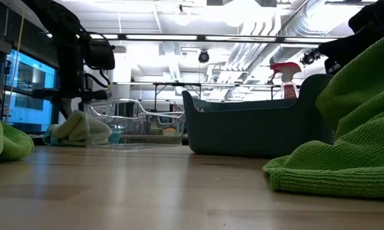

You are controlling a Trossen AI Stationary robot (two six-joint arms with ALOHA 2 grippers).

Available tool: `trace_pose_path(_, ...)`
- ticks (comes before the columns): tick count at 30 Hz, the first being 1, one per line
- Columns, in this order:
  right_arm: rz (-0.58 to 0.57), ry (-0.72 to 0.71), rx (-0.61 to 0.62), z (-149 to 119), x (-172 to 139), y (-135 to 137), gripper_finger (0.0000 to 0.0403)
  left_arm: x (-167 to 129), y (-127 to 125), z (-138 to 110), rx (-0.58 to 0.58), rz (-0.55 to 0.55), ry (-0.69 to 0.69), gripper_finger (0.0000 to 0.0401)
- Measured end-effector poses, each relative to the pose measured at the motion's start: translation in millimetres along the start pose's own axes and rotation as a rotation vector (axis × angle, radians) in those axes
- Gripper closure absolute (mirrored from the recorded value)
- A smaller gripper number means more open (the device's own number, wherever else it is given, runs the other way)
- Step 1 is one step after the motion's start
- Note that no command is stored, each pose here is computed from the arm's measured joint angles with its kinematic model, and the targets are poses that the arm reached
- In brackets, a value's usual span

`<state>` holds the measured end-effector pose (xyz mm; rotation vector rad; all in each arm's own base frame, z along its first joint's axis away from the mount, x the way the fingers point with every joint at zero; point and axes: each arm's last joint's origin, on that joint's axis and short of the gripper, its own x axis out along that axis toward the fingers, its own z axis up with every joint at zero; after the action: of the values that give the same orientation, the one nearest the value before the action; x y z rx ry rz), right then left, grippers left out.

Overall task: Sort microfiber towel by color & place in baskets
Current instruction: Put the light green microfiber towel into the blue bin

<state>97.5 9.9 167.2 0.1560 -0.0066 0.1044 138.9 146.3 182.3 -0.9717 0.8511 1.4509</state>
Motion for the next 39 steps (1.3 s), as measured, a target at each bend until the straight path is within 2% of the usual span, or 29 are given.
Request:
trace_pose_path(3, 0.0, 0.0, 0.0, 0.0, 0.0, 0.0, 0.0402, -0.6, -1.0, -0.4, 0.025, -0.019, 0.008, 0.0373)
trace_pose_path(4, 0.0, -0.001, 0.0, 0.1, 0.0, 0.0, 0.0402, -1.6, -1.1, -0.6, 0.037, -0.025, 0.008, 0.0386)
trace_pose_path(9, 0.0, 0.0, 0.0, 0.0, 0.0, 0.0, 0.0402, -24.1, -0.1, 6.4, 0.124, -0.088, -0.005, 0.0398)
trace_pose_path(13, 0.0, 0.0, 0.0, 0.0, 0.0, 0.0, 0.0402, -71.7, 6.0, 21.4, 0.173, -0.171, -0.117, 0.04)
trace_pose_path(23, 0.0, 0.0, 0.0, 0.0, 0.0, 0.0, 0.0402, -223.2, 35.3, 60.4, 0.218, -0.454, -0.595, 0.0401)
trace_pose_path(27, 0.0, 0.0, 0.0, 0.1, 0.0, 0.0, 0.0402, -259.3, 37.9, 67.9, 0.308, -0.546, -0.756, 0.0401)
trace_pose_path(30, 0.0, 0.0, 0.0, 0.0, 0.0, 0.0, 0.0402, -269.3, 34.0, 70.1, 0.377, -0.612, -0.836, 0.0401)
trace_pose_path(34, 0.0, 0.0, 0.0, 0.0, 0.0, 0.0, 0.0402, -276.5, 25.2, 69.3, 0.459, -0.773, -0.878, 0.0401)
trace_pose_path(39, 0.0, 0.0, 0.0, 0.1, 0.0, 0.0, 0.0402, -282.3, -2.2, 58.4, 0.587, -1.127, -0.842, 0.0401)
